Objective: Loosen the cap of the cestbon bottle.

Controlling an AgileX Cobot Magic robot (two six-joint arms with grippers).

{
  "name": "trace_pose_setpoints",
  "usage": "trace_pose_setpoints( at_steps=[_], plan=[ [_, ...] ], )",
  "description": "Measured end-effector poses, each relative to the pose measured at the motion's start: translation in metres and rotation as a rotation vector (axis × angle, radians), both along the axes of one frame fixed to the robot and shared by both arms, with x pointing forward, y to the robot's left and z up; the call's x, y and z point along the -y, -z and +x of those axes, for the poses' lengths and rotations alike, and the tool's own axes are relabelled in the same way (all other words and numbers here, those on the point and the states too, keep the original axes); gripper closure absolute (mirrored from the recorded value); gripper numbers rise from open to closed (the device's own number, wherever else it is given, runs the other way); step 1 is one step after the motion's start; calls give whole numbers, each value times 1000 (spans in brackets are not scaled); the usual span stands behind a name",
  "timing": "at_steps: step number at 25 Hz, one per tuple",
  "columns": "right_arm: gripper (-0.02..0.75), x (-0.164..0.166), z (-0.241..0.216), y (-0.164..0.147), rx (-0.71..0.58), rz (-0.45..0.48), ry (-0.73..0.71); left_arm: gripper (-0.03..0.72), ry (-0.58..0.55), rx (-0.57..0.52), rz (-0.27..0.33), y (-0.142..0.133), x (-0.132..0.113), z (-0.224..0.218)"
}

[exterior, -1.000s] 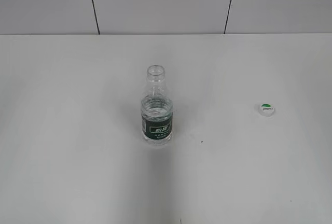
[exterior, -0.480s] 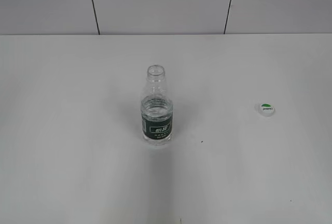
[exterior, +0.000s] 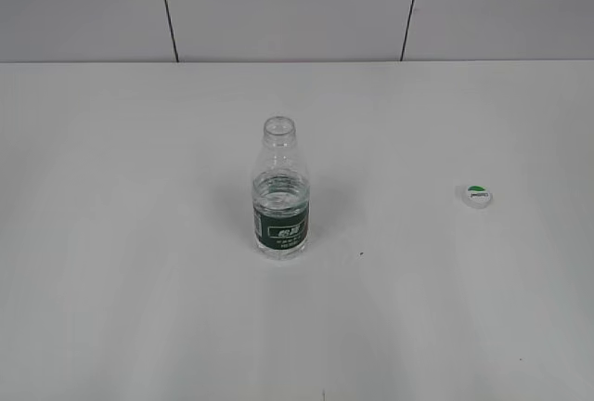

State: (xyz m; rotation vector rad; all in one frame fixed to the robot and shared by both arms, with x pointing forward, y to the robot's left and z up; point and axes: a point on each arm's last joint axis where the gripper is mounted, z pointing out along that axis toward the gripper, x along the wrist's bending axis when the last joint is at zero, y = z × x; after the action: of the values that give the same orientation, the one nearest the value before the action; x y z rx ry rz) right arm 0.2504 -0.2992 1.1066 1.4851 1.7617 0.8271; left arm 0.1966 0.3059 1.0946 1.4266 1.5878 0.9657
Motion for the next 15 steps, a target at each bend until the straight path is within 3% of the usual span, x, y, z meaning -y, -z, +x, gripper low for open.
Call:
trace_pose_setpoints(
  at_steps=[3,15],
  plan=[
    [148,0,-4,9,42,3,-1,182,23,-6,41,2,0,1],
    [148,2,-25,38,157,-27,-22,183,81,-74,86,34,3,27]
  ],
)
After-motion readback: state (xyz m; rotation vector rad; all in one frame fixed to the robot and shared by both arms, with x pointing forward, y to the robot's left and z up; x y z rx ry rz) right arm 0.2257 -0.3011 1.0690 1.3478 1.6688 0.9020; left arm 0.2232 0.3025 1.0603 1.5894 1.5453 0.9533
